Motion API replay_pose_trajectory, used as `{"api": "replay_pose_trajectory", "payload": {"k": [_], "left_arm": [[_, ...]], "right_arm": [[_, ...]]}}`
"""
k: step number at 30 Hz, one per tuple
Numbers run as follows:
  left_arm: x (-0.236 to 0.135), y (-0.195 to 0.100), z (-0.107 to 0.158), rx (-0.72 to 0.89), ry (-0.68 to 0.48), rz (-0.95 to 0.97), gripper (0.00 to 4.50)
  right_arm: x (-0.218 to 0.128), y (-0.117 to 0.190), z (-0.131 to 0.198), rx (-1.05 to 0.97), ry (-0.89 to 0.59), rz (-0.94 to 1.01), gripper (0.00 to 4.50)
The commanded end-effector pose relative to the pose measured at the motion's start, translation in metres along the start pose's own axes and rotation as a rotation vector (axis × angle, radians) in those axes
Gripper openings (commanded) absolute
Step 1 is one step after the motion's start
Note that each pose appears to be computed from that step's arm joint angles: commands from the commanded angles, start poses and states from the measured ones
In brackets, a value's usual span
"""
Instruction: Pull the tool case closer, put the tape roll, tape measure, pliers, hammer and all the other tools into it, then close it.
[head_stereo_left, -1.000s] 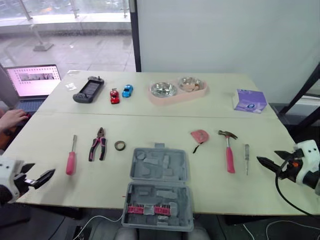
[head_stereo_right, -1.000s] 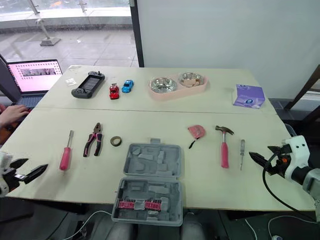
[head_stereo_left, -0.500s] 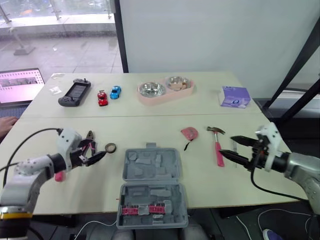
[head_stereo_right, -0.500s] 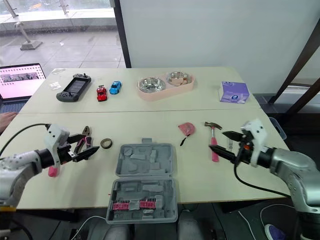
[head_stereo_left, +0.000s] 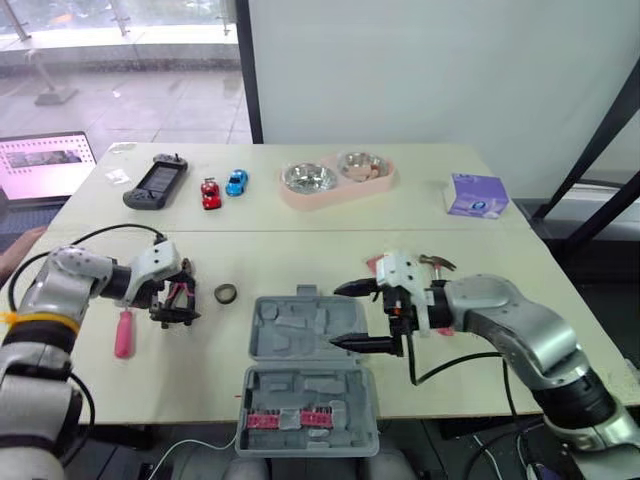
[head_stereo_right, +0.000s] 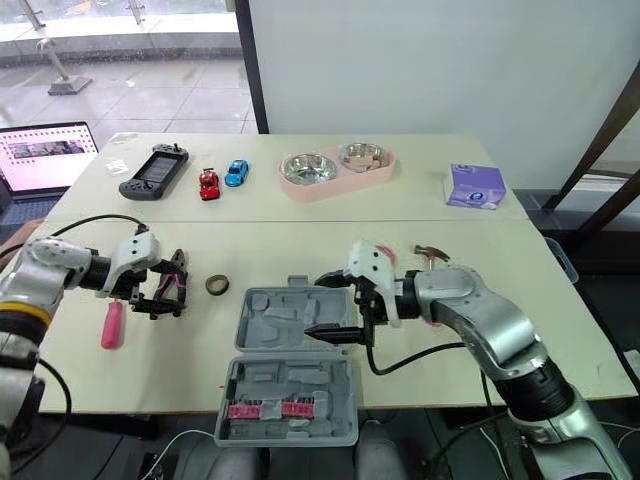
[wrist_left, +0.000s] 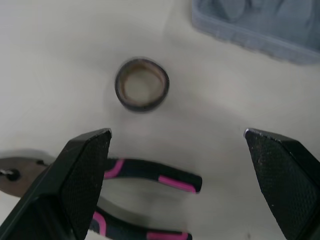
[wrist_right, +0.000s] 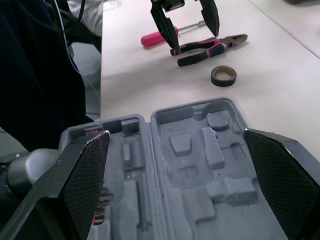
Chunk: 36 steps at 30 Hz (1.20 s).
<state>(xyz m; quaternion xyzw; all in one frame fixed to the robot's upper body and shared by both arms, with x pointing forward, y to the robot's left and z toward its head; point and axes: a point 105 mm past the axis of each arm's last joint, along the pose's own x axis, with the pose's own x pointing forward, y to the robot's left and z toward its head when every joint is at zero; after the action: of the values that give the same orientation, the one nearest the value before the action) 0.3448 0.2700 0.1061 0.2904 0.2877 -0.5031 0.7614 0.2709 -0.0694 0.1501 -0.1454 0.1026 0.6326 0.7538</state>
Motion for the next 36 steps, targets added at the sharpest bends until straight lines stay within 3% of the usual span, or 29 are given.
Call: {"api": "replay_pose_trajectory", "payload": {"k": [1, 21, 24, 31, 36], "left_arm": [[0.009, 0.006, 0.010, 0.051, 0.030, -0.032, 4.45], [0.060, 0.000, 0.018, 0.046, 0.078, -0.100, 4.45], [0.060, 0.001, 0.020, 0.044, 0.065, -0.095, 3.72], [0.056, 0.005, 0.026, 0.057, 0.041, -0.072, 0.11], [0.054, 0.005, 0.025, 0.063, 0.044, -0.071, 0.11]], "right_arm": [[0.005, -0.006, 0.000, -0.054, 0.025, -0.024, 4.50], [0.004, -0.025, -0.010, -0.021, 0.047, -0.207, 4.50], [0.004, -0.025, -0.012, -0.018, 0.051, -0.218, 4.50], [0.006, -0.025, -0.014, -0.011, 0.049, -0.219, 4.50], [0.009, -0.025, -0.013, -0.011, 0.041, -0.216, 4.50]]}}
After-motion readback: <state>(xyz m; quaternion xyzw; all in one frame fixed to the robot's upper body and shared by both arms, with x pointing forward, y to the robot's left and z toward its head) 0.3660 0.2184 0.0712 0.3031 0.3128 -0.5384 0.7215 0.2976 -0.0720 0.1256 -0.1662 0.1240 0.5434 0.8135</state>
